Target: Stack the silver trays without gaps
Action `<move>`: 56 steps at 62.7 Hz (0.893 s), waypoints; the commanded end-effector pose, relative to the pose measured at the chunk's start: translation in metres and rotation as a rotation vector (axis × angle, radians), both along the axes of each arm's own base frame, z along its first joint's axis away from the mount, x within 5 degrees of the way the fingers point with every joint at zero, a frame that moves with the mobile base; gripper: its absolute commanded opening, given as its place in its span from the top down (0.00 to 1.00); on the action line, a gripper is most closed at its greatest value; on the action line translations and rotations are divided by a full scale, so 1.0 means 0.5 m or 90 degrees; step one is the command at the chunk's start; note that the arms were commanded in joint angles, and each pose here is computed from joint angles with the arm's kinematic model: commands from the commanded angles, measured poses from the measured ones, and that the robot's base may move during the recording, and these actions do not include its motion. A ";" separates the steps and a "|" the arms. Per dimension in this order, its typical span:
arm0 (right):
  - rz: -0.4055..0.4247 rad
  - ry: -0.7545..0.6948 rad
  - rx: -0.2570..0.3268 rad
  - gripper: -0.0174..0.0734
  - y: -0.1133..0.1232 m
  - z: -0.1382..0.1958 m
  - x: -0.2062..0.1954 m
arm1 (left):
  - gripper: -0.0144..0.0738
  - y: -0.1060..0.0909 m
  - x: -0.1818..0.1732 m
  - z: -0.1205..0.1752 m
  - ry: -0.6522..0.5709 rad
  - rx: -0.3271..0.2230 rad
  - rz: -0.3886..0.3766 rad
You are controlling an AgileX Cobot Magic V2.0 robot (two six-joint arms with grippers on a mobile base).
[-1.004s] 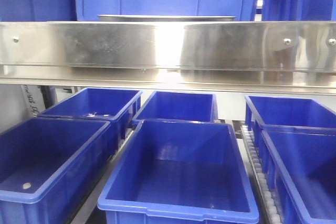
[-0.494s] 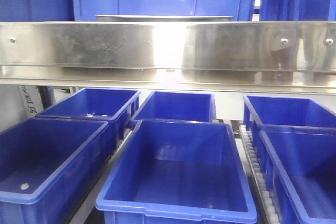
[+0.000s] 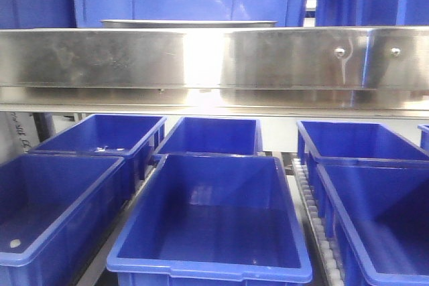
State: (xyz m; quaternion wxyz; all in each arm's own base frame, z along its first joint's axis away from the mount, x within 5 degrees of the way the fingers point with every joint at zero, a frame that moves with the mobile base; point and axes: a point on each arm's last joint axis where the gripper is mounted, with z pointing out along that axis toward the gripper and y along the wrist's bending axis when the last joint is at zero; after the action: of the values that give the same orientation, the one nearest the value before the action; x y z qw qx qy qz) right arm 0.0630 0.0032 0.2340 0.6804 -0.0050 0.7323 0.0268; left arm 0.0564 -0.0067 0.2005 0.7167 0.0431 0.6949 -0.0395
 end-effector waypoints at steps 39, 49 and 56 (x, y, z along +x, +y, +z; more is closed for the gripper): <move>-0.080 -0.115 0.019 0.75 -0.015 -0.055 -0.016 | 0.89 0.002 -0.008 0.023 -0.084 -0.015 0.004; -0.080 -0.115 0.019 0.75 -0.015 -0.055 -0.016 | 0.89 0.002 -0.008 0.023 -0.084 -0.015 0.004; -0.080 -0.115 0.019 0.75 -0.015 -0.055 -0.016 | 0.89 0.002 -0.008 0.023 -0.084 -0.015 0.004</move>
State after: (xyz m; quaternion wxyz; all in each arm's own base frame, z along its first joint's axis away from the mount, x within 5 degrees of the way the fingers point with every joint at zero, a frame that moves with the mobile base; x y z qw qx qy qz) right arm 0.0568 -0.0035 0.1977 0.7078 0.0485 0.7048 0.0023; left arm 0.0564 -0.0067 0.2006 0.7170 0.0431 0.6946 -0.0395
